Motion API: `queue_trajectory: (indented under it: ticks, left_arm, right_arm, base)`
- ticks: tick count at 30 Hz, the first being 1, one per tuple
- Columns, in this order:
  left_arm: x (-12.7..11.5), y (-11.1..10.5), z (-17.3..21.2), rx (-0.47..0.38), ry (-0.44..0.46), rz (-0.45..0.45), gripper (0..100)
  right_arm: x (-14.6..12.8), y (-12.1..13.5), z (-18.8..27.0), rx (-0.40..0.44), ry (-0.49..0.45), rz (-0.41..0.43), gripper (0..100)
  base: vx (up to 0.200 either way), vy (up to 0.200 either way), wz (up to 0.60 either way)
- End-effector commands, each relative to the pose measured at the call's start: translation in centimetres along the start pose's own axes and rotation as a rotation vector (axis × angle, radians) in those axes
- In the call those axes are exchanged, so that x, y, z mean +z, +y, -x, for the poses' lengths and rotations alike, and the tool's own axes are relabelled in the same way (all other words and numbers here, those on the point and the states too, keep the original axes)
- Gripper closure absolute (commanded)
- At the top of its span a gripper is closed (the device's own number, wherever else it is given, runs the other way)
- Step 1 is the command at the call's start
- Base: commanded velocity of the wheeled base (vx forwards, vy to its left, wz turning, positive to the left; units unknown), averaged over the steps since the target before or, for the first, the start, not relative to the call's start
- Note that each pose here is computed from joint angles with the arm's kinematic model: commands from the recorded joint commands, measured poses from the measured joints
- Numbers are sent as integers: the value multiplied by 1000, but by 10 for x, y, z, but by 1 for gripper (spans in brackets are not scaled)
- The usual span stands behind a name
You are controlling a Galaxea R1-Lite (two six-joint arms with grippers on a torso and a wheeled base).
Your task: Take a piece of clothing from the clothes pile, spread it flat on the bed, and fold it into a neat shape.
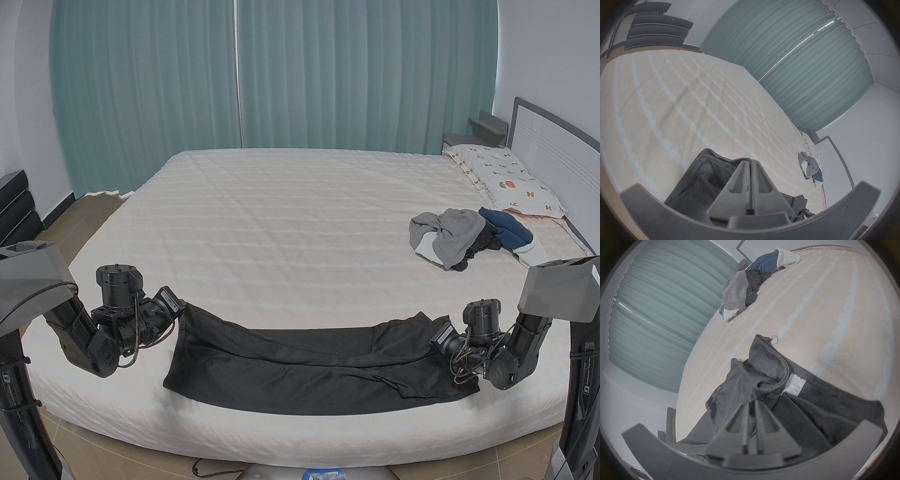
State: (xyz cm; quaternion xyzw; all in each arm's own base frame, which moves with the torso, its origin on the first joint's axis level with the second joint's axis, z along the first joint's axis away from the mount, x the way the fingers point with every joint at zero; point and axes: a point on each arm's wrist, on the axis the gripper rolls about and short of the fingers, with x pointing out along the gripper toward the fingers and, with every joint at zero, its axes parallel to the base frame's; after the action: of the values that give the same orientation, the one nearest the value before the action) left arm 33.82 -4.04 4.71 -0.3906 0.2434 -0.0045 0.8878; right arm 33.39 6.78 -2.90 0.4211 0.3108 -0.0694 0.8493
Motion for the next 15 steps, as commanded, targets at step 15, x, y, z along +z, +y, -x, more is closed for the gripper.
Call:
queue_trajectory:
  ticks: [15]
  left_arm:
    - [35, -7, -31, -67, -121, 12, 100]
  right_arm:
    - [43, 47, -5, 192, -150, -27, 100]
  base:
    - [0, 0, 0]
